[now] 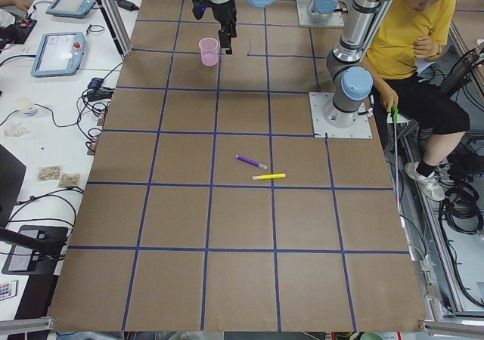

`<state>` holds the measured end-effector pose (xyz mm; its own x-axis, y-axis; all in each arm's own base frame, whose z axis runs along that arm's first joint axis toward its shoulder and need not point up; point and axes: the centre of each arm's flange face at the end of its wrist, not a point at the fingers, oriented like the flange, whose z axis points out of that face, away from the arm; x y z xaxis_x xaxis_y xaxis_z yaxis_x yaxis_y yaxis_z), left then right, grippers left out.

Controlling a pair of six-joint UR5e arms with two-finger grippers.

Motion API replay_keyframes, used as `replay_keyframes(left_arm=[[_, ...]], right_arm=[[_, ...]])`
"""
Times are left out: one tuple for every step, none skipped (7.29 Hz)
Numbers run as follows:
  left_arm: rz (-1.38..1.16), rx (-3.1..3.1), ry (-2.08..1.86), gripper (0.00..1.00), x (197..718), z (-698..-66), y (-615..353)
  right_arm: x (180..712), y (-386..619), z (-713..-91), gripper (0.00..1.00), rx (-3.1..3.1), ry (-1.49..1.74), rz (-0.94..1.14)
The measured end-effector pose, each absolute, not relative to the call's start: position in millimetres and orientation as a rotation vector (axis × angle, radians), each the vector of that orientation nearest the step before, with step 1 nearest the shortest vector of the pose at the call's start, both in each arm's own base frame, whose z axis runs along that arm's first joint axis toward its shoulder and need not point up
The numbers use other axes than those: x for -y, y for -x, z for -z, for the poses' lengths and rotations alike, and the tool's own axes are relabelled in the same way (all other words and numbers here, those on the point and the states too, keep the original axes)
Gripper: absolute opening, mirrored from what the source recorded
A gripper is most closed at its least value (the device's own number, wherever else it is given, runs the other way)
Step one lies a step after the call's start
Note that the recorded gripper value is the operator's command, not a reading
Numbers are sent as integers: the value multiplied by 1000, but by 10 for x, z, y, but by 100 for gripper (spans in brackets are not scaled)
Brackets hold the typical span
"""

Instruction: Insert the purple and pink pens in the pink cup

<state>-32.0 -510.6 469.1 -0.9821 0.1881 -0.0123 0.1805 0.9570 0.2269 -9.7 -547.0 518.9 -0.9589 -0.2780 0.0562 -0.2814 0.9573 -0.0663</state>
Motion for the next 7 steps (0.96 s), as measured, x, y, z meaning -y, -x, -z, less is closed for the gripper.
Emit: replay_keyframes(left_arm=[[-430,-3038,-363,100,5107,-4397,30],[-467,-2987,-465,100,5129,-4060,-298],[-494,-2960,-564,100,5162,-3674,-590],[-541,-2956,-617,100,5175,-3274,-821],[-596,-2943,-639,100,5185,-2961,-999],[-651,-2908,-654,100,5222,-2687,-1148],[-690,-2872,-675,100,5266,-2454,-1258]], right_arm=[[5443,575,-5108,100,3053,-623,-107],[5373,1027,-4942,100,3040,-847,-123],[5266,1453,-4721,100,3010,-1047,-146],[5143,1859,-4437,100,2941,-1263,-162],[5049,2175,-4147,100,2845,-1468,-179],[5006,2366,-3919,100,2763,-1626,-202],[5024,2472,-3705,100,2692,-1782,-244]])
